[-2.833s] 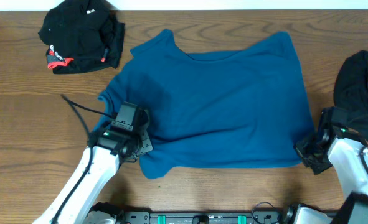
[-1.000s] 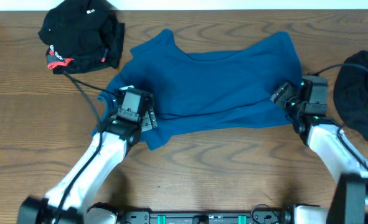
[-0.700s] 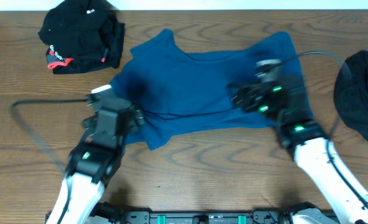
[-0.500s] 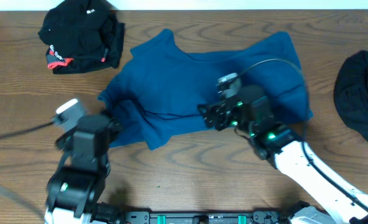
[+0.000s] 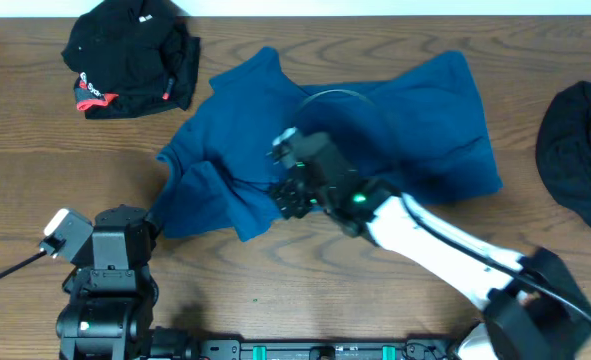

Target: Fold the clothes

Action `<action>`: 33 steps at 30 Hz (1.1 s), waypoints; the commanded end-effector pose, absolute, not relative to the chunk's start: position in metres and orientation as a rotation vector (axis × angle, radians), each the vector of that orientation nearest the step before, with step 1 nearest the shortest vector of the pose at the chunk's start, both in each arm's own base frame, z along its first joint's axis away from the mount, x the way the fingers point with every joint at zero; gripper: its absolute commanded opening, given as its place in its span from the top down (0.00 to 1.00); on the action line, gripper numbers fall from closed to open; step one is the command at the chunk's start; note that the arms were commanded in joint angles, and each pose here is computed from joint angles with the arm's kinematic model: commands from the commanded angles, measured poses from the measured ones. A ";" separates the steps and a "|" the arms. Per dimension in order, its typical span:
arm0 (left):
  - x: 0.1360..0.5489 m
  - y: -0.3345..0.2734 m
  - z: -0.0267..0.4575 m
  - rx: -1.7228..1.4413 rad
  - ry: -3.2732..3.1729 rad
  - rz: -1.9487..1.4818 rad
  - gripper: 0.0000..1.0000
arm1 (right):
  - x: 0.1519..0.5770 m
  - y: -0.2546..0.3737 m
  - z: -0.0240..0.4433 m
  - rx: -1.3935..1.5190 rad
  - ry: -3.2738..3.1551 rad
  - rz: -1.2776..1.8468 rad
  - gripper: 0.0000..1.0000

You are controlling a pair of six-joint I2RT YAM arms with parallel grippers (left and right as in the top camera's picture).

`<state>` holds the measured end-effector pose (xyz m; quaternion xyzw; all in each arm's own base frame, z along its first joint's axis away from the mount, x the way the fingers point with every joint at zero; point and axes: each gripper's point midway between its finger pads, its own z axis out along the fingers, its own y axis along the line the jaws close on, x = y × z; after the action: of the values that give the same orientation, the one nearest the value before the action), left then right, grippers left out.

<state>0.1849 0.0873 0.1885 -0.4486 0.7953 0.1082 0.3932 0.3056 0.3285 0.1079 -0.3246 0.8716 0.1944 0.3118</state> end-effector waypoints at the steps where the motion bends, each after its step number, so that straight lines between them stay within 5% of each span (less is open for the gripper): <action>1: 0.178 0.097 0.193 -1.234 1.951 0.288 0.02 | 0.306 0.350 0.105 -1.008 2.243 0.422 0.21; 20: 0.138 0.125 0.180 -1.479 1.891 0.428 0.02 | 0.227 0.406 0.068 -1.371 2.134 0.252 0.21; 33: 0.140 0.121 0.176 -1.481 1.918 0.394 0.02 | 0.229 0.393 0.032 -1.391 2.144 -0.007 0.26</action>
<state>0.1394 0.1199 0.1722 -0.5627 0.7410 0.1551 0.3320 0.2200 0.3952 0.0426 -0.5217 0.8040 0.0355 0.2830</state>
